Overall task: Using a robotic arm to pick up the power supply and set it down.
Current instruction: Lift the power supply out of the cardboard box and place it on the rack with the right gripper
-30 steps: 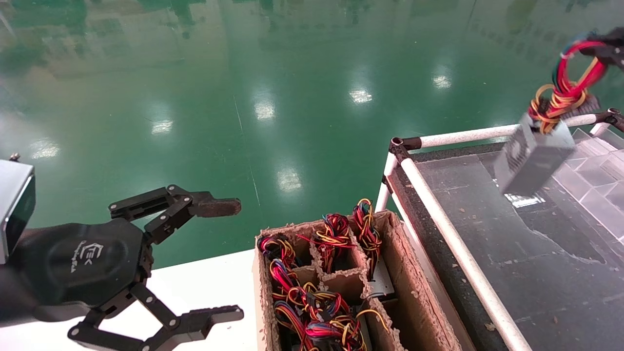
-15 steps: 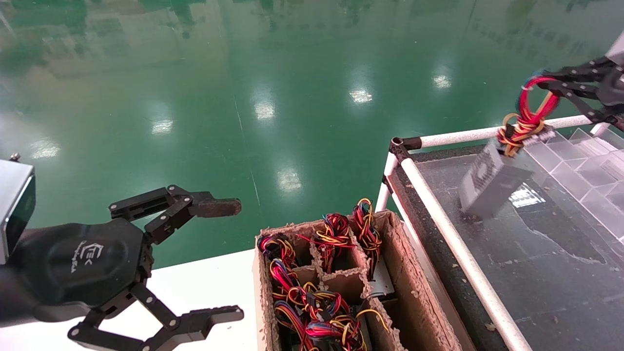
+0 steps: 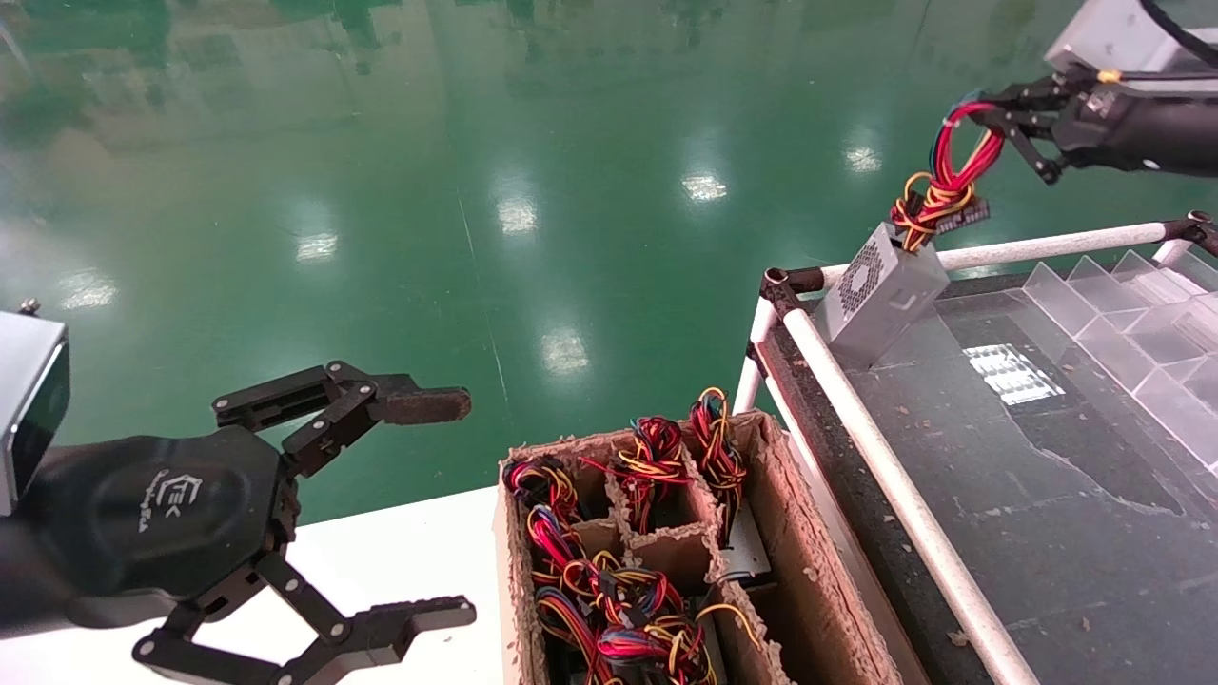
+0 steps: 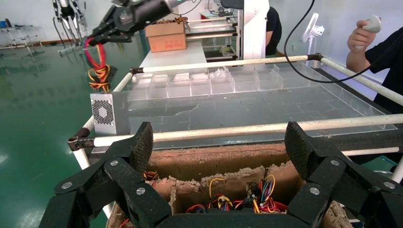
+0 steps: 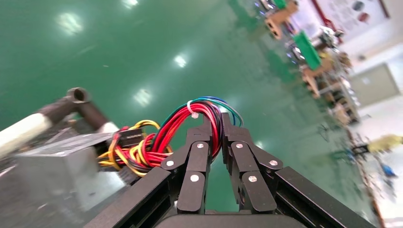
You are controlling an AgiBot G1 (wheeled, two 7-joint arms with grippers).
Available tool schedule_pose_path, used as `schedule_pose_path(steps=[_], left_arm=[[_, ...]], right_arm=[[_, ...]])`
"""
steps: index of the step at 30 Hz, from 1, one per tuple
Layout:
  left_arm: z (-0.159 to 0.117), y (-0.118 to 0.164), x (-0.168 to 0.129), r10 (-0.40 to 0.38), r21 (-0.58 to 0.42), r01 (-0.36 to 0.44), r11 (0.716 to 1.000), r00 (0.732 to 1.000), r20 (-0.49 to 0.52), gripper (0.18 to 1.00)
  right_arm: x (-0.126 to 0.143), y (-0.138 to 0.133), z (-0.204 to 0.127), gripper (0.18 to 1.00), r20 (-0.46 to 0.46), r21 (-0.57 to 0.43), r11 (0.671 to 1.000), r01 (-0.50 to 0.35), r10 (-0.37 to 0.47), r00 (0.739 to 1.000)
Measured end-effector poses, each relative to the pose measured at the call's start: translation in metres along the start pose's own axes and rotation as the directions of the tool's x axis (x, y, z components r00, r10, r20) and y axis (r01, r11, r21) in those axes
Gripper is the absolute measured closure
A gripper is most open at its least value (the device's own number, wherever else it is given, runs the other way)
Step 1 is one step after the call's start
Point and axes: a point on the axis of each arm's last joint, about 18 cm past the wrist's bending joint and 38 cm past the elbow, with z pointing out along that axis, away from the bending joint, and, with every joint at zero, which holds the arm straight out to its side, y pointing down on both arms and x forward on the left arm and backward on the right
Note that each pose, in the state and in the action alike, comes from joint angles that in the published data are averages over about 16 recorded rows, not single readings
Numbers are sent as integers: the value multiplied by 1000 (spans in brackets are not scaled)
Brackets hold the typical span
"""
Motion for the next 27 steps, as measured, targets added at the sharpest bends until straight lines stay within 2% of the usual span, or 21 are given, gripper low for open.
schedule_pose_path(steps=[8, 27], left_arm=[[0, 0, 0, 0, 0, 0, 1000, 1000, 0, 184], [0, 0, 0, 0, 0, 0, 1000, 1000, 0, 184]], right_arm=[[-6, -14, 25, 952, -22, -17, 1000, 11, -12, 1000], [-31, -42, 51, 952, 43, 20, 999, 37, -38, 998]])
